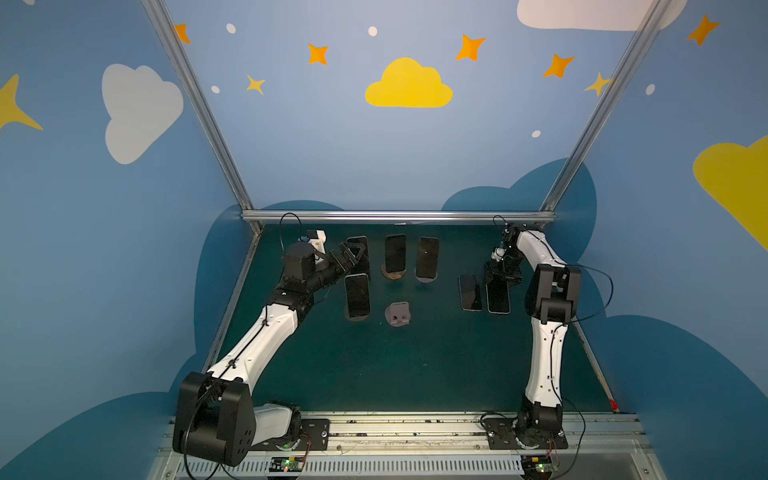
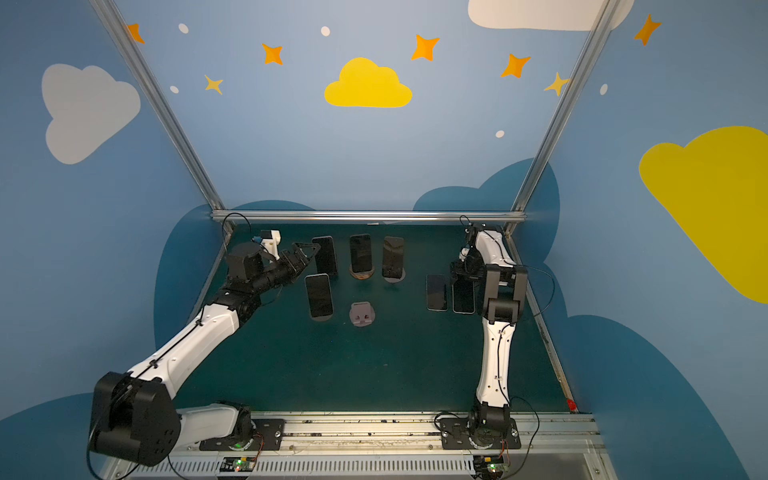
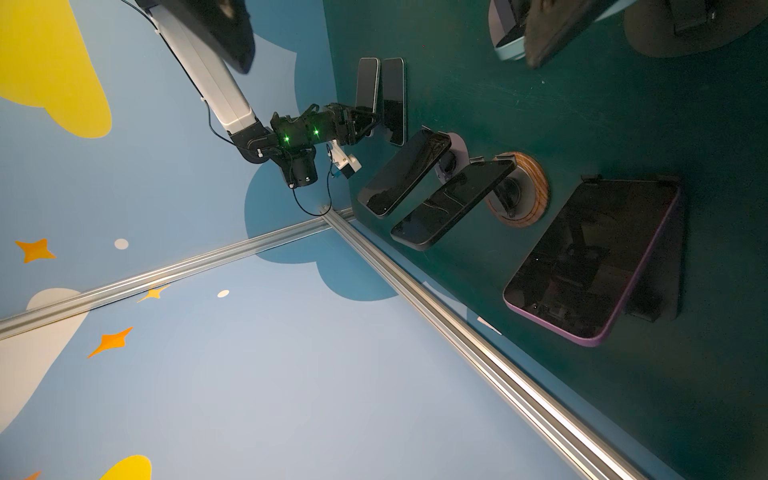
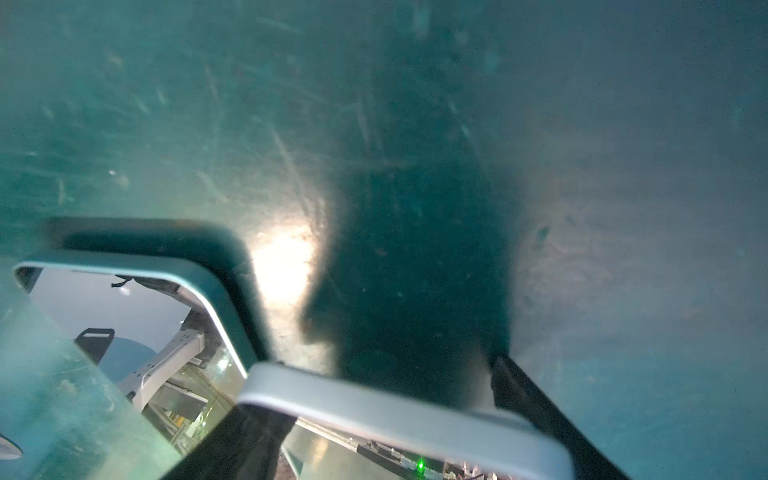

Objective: Remove the phone from the phone stand

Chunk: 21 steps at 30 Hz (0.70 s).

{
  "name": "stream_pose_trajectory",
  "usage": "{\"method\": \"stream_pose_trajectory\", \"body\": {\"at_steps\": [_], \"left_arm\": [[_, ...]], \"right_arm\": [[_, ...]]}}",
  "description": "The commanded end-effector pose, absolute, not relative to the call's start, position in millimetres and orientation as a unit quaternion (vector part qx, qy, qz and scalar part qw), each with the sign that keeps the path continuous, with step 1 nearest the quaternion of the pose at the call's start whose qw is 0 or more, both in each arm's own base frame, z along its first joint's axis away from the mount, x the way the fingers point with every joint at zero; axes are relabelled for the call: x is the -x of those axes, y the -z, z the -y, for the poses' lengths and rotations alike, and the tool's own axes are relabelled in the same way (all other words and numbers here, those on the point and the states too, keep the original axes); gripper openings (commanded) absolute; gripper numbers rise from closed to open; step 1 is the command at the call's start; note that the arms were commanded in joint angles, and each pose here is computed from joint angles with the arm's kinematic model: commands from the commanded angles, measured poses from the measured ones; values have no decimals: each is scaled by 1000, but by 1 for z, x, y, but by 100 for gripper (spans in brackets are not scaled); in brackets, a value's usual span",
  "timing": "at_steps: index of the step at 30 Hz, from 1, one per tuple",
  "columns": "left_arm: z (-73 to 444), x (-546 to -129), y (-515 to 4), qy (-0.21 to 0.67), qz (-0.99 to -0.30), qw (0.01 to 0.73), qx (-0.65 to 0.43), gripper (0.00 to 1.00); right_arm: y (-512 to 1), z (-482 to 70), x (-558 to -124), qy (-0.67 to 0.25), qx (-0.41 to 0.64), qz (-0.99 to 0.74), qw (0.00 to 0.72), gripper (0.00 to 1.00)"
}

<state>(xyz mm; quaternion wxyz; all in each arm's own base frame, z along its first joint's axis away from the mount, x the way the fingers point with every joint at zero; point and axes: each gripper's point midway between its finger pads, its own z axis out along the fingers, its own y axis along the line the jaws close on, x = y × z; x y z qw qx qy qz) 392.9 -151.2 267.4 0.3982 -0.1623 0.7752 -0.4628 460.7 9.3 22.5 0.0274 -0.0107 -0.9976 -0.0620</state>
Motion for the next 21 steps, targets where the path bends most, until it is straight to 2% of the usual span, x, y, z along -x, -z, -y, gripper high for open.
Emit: {"method": "stream_pose_trajectory", "body": {"at_steps": [1,10,16,21], "left_arm": [[151,-390,-294,471,-760,425,139,100],[150,-387,-295,455,-765,436,130,100],[150,-385,-299,456,-764,439,124,100],[155,-385,-299,460,-767,432,117,100]], "right_arm": [[-17,-19,-462,85,16,996,29,77],[-31,-14,-469,64,43,997,-13,78],[-28,-14,-471,61,46,997,-7,78],[-66,-9,-477,35,73,995,-62,78]]}}
